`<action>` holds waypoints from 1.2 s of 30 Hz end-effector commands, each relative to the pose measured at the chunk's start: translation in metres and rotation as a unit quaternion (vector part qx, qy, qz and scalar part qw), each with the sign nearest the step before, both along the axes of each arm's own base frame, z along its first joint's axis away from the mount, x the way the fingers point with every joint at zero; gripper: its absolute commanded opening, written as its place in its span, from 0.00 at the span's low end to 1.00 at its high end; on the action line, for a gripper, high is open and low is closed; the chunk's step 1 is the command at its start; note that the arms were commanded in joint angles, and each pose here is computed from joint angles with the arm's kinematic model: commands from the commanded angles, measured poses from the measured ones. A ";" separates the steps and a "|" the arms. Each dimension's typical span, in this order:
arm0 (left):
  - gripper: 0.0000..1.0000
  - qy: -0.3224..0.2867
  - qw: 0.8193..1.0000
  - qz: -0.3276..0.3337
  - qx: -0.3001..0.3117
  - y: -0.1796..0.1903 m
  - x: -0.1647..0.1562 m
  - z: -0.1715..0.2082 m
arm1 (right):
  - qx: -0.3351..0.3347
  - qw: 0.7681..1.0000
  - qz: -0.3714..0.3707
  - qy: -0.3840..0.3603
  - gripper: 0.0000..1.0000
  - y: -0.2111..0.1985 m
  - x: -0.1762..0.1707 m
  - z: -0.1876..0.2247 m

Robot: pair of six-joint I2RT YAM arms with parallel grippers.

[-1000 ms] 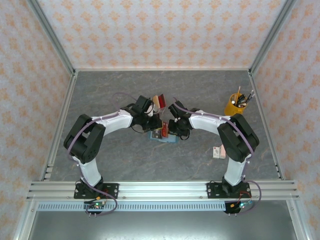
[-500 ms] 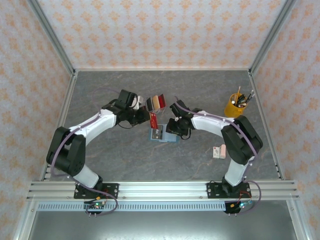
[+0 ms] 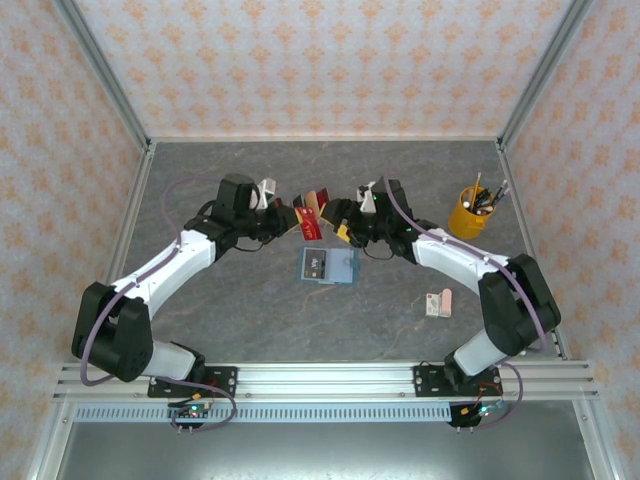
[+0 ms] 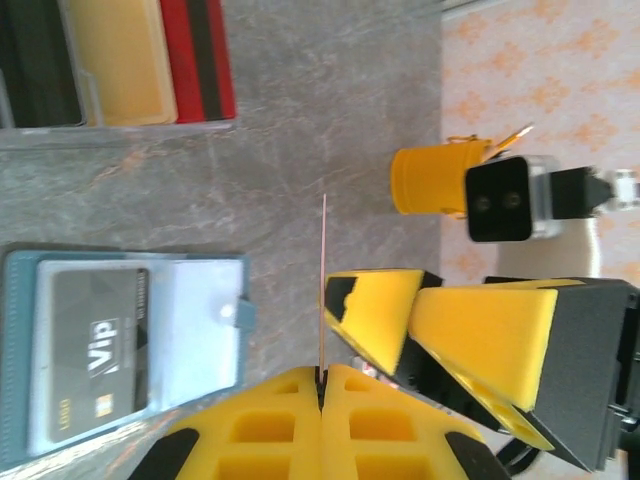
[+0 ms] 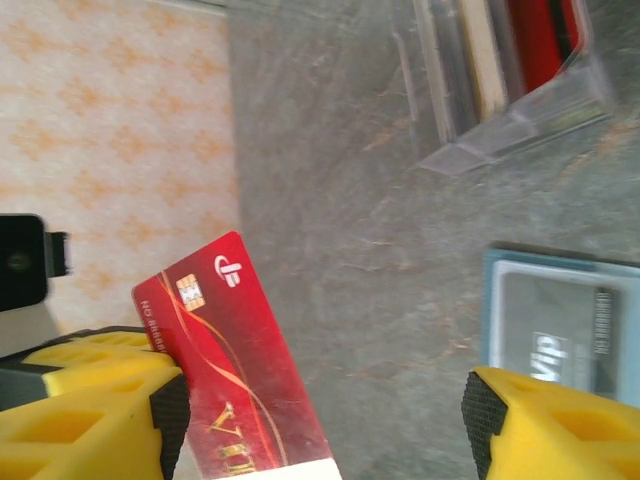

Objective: Take the credit cards out of the card holder

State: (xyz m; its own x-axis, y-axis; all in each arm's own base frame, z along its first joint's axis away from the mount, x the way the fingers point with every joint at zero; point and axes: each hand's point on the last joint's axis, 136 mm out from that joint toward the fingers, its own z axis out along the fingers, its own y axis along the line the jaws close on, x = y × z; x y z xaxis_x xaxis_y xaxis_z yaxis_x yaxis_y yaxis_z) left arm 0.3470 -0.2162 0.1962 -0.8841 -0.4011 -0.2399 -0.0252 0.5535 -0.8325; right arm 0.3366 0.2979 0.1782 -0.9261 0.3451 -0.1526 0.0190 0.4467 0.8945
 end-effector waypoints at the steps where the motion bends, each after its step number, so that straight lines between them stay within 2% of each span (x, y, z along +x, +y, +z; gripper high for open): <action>1: 0.00 -0.025 0.998 -0.005 -0.059 -0.005 0.004 0.027 | 0.094 0.995 0.034 -0.023 0.72 0.021 0.001 0.040; 9: 0.00 -0.019 0.997 0.008 -0.076 0.000 0.009 0.027 | 0.130 0.990 0.052 -0.018 0.53 0.027 -0.002 0.047; 17: 0.00 -0.016 0.996 0.006 -0.086 -0.002 0.008 0.030 | 0.124 0.989 0.062 -0.043 0.20 0.025 -0.007 0.051; 20: 0.00 -0.012 0.998 0.009 -0.065 0.003 0.005 0.027 | 0.097 0.992 0.061 -0.054 0.06 0.022 -0.006 0.047; 22: 0.00 -0.002 1.000 0.021 -0.016 0.013 0.001 0.018 | 0.052 0.995 0.054 -0.062 0.02 0.016 -0.004 0.040; 23: 0.05 0.011 0.999 0.031 0.021 0.023 -0.003 0.009 | 0.021 0.996 0.046 -0.069 0.00 0.010 -0.002 0.036; 26: 0.31 0.044 0.989 0.056 0.131 0.054 -0.016 -0.011 | -0.090 0.992 0.028 -0.080 0.00 -0.009 0.006 0.017; 30: 0.64 0.063 0.969 0.081 0.227 0.088 -0.034 -0.025 | -0.238 0.967 0.013 -0.092 0.00 -0.034 0.026 -0.004; 33: 0.78 0.071 0.954 0.092 0.278 0.108 -0.048 -0.032 | -0.311 0.944 0.009 -0.108 0.00 -0.041 0.046 -0.012; 36: 0.91 0.073 0.940 0.101 0.318 0.126 -0.060 -0.035 | -0.357 0.926 0.008 -0.118 0.00 -0.040 0.067 -0.014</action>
State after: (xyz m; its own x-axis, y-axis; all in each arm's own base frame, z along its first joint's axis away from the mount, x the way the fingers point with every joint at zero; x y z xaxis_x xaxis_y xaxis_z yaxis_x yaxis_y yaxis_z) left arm 0.3096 -0.1265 0.1728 -0.8415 -0.4256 -0.3328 -0.2280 0.8382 -0.4954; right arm 0.3968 0.2817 0.1948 -0.8410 0.1867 -0.5077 -0.1668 0.8033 0.5718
